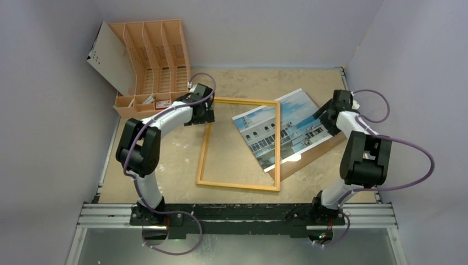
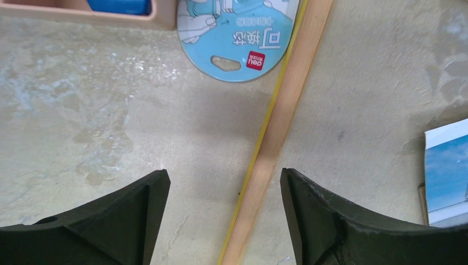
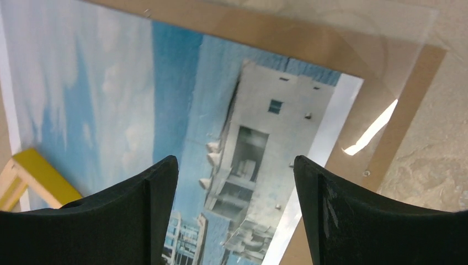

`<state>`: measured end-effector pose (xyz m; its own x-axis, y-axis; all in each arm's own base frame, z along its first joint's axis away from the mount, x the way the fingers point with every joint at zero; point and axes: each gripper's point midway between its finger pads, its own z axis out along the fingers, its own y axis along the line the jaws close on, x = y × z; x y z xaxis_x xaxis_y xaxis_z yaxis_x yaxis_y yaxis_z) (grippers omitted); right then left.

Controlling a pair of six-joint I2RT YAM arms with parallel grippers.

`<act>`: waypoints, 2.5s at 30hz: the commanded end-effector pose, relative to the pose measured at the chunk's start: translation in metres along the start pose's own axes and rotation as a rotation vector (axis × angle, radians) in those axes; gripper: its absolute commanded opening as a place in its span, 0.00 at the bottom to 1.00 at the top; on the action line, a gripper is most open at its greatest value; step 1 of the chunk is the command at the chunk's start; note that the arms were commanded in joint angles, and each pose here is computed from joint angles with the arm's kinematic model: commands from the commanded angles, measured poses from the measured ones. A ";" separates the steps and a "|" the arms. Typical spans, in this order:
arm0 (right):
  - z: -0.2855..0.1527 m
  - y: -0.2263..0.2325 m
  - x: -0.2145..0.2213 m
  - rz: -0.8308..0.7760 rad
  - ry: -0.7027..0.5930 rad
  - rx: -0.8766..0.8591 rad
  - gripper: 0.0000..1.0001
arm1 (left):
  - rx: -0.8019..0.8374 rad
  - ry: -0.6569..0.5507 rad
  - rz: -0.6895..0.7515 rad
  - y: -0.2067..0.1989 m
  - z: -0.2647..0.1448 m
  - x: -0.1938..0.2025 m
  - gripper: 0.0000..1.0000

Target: Put the photo into the frame

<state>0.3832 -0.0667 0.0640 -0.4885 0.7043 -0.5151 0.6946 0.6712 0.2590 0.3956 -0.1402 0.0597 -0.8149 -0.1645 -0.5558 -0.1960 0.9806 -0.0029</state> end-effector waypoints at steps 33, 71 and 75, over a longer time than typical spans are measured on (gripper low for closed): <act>0.037 -0.076 -0.067 0.170 -0.118 0.131 0.72 | 1.198 -0.137 0.230 -0.375 -0.106 -0.007 0.68; 0.081 -0.042 -0.059 -0.044 -0.124 -0.108 0.97 | 0.668 0.028 0.389 -0.337 0.054 0.090 0.68; 0.081 -0.023 -0.054 -0.066 -0.097 -0.218 0.94 | 0.672 0.050 0.373 -0.332 0.059 0.089 0.68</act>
<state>0.4275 -0.1713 0.0304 -0.3898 0.6341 -0.6678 0.6478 0.7042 0.2906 0.4098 -0.5452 0.0440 -0.6695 0.1304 -0.7313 0.6051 0.6667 -0.4352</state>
